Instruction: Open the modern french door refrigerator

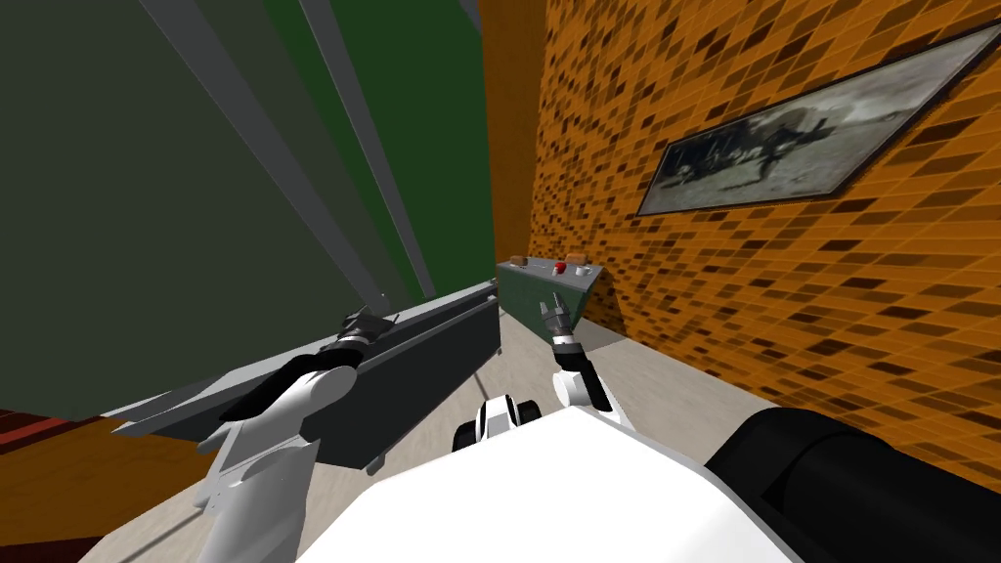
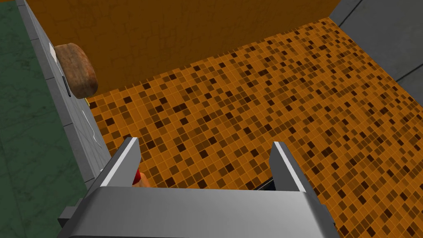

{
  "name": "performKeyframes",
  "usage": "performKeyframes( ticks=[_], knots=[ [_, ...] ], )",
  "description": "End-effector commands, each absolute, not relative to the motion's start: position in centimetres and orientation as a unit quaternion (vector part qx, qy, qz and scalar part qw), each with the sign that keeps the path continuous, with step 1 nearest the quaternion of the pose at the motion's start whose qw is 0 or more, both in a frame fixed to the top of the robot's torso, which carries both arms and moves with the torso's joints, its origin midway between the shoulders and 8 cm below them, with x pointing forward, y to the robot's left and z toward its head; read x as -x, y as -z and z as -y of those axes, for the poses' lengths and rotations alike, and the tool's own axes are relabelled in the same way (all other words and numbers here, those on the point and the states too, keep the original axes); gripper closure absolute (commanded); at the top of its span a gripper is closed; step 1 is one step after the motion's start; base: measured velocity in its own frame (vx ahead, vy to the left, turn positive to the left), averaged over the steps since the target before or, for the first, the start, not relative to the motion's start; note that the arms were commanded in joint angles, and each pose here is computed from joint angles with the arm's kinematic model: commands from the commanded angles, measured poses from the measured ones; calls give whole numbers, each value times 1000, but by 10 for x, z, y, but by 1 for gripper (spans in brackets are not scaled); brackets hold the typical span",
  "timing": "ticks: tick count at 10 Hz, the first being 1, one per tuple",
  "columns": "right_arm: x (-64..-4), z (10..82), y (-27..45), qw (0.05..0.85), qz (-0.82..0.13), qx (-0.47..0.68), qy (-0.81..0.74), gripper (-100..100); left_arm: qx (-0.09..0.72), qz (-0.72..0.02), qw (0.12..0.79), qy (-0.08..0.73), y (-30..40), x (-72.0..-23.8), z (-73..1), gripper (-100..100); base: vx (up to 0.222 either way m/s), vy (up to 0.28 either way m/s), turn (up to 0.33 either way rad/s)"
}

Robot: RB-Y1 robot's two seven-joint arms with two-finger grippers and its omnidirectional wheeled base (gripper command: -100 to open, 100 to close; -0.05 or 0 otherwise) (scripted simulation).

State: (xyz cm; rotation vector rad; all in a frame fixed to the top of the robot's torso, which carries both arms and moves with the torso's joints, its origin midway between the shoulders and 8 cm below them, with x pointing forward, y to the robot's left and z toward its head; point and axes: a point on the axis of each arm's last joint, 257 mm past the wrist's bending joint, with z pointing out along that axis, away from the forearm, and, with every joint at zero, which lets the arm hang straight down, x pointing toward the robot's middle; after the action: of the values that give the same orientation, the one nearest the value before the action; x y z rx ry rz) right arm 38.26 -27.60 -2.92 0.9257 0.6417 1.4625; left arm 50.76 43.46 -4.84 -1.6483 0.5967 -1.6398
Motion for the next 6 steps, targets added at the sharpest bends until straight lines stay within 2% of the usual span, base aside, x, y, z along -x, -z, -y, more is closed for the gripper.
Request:
performKeyframes(
  ticks=[1,3,4,6],
  knots=[
    [-383,276,29,603,-277,-400,-632,0,631,-215,381,641,26,-518,-462,-100,-132,-41,-164],
    [-383,276,29,603,-277,-400,-632,0,650,-212,372,629,49,-523,-470,-100,-33,-18,1],
    [-383,276,29,603,-277,-400,-632,0,637,-197,395,631,25,-523,-495,-100,-80,-49,-242],
    [-383,276,29,603,-277,-400,-632,0,643,-192,387,633,28,-533,-496,-100,-93,-34,-87]
  ],
)
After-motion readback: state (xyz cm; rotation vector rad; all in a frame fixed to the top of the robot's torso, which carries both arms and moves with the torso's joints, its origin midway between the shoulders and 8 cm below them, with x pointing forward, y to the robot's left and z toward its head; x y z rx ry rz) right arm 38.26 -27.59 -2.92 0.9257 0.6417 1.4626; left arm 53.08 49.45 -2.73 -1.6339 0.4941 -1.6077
